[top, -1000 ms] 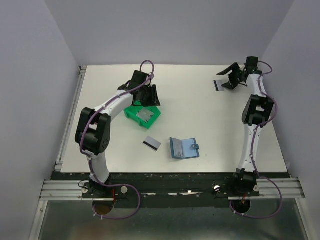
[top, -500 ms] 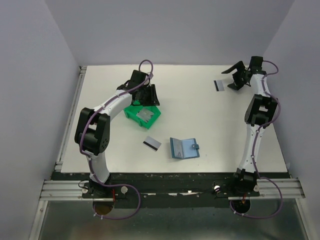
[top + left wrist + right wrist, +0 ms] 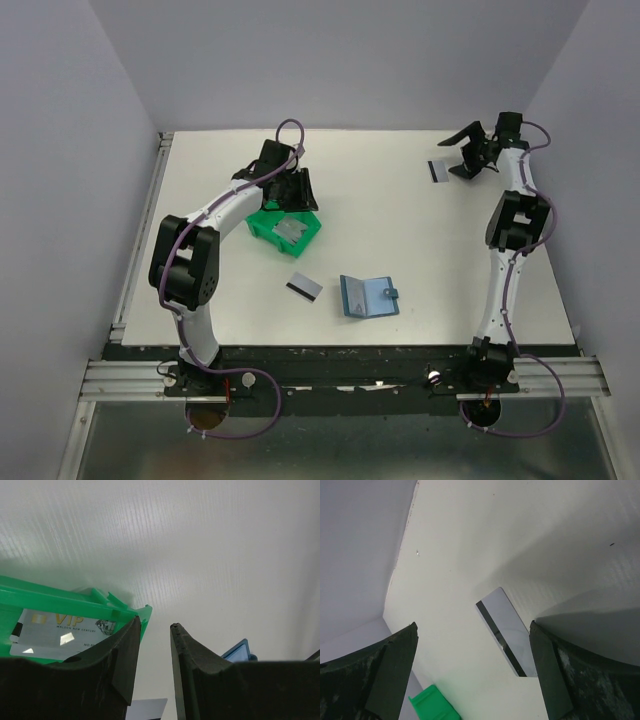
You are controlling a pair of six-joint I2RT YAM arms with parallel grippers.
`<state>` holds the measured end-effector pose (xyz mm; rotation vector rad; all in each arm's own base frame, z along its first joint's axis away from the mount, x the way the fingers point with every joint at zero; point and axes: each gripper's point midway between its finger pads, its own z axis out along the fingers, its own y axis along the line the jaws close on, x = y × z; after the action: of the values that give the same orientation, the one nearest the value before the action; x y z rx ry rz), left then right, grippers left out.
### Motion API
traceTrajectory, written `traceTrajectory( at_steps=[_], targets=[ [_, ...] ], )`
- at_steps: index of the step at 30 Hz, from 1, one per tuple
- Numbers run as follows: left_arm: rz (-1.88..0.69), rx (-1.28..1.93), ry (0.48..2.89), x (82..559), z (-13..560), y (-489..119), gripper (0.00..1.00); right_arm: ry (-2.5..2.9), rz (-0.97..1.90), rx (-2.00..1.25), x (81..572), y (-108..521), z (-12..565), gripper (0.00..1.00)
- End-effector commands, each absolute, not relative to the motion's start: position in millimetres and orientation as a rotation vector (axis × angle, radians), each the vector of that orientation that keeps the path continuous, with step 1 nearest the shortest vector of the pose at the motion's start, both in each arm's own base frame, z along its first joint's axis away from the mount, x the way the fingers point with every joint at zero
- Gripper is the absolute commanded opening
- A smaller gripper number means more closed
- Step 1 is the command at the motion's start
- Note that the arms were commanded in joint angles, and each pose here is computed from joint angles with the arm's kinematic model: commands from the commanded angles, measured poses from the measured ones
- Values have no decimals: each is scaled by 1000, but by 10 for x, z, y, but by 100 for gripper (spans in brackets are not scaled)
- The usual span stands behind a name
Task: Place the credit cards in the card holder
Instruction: Move the credit card to the center of the board.
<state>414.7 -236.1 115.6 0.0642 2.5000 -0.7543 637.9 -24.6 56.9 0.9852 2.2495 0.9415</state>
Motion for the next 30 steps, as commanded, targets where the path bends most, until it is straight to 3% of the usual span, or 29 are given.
traceTrajectory(
  at_steps=[1,21,30],
  targets=[
    [-779,80,2474,4097,1288,-2339,45,2327,992,994,6266,-62,411,100],
    [-765,72,2474,4037,1308,-2296,45,2460,1136,794,6064,658,446,100],
    [-761,72,2468,4058,1346,-2291,45,2266,1132,580,6276,603,986,100]
  ],
)
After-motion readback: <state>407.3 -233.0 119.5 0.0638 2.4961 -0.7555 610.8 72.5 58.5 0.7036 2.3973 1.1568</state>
